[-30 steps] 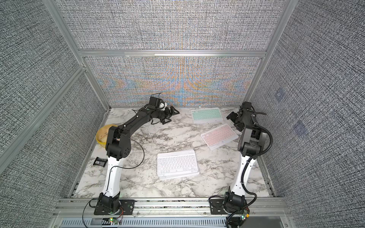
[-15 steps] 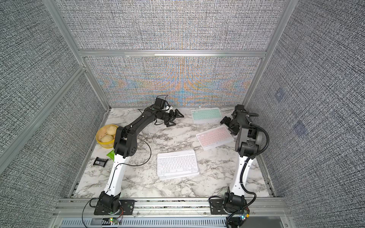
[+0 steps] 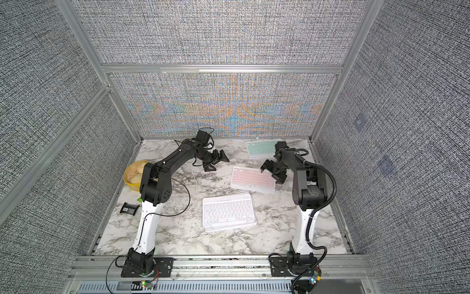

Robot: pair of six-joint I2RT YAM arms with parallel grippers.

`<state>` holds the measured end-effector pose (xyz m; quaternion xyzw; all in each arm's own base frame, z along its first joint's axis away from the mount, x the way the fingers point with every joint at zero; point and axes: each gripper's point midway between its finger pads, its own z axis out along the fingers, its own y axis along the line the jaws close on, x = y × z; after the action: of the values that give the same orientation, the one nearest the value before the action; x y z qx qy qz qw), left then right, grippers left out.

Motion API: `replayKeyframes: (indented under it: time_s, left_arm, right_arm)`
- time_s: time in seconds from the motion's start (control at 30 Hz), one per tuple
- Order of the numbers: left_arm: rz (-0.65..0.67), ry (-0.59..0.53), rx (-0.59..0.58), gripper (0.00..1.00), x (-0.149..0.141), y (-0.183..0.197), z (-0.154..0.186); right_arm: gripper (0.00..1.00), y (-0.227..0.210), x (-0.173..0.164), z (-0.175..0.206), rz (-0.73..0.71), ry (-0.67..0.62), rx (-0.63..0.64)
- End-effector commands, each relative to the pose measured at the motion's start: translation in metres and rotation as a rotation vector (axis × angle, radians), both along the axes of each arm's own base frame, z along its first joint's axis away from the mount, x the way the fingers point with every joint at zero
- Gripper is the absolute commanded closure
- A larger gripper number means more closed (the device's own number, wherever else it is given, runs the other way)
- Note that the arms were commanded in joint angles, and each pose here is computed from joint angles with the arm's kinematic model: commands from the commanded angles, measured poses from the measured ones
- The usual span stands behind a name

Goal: Stack the numeric keypads
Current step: Pick up the numeric keypad from the center of the board.

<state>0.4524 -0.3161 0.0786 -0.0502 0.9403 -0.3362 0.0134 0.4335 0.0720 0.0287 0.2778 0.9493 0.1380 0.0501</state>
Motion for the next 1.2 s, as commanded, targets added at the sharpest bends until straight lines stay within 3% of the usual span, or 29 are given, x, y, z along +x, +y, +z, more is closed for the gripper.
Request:
replayKeyframes:
  time_s: [0.0, 0.3, 0.73, 0.83, 0.93, 1.17]
  left_arm:
    - [-0.036, -0.001, 0.047, 0.01, -0.010, 0.009, -0.004]
    - [-0.060, -0.018, 0.187, 0.01, -0.005, 0.030, -0.033]
    - [-0.075, 0.002, 0.183, 0.04, -0.006, 0.028, -0.046]
    - [-0.081, 0.001, 0.131, 0.05, -0.006, 0.019, -0.041]
    - [-0.087, -0.025, 0.007, 0.06, -0.003, 0.001, -0.022]
    - [-0.069, -0.167, -0.288, 0.06, 0.003, -0.024, 0.054]
  right_arm:
    - [0.01, 0.029, -0.008, -0.012, 0.011, 0.041, 0.045]
    - [0.01, 0.078, 0.014, -0.004, 0.129, -0.026, 0.042]
    - [0.01, 0.138, 0.014, -0.011, 0.257, -0.014, 0.087]
    - [0.01, 0.150, 0.014, -0.014, 0.280, -0.009, 0.092]
    - [0.01, 0.160, 0.014, -0.018, 0.298, 0.000, 0.095]
    - [0.01, 0.167, 0.009, -0.027, 0.313, 0.018, 0.108]
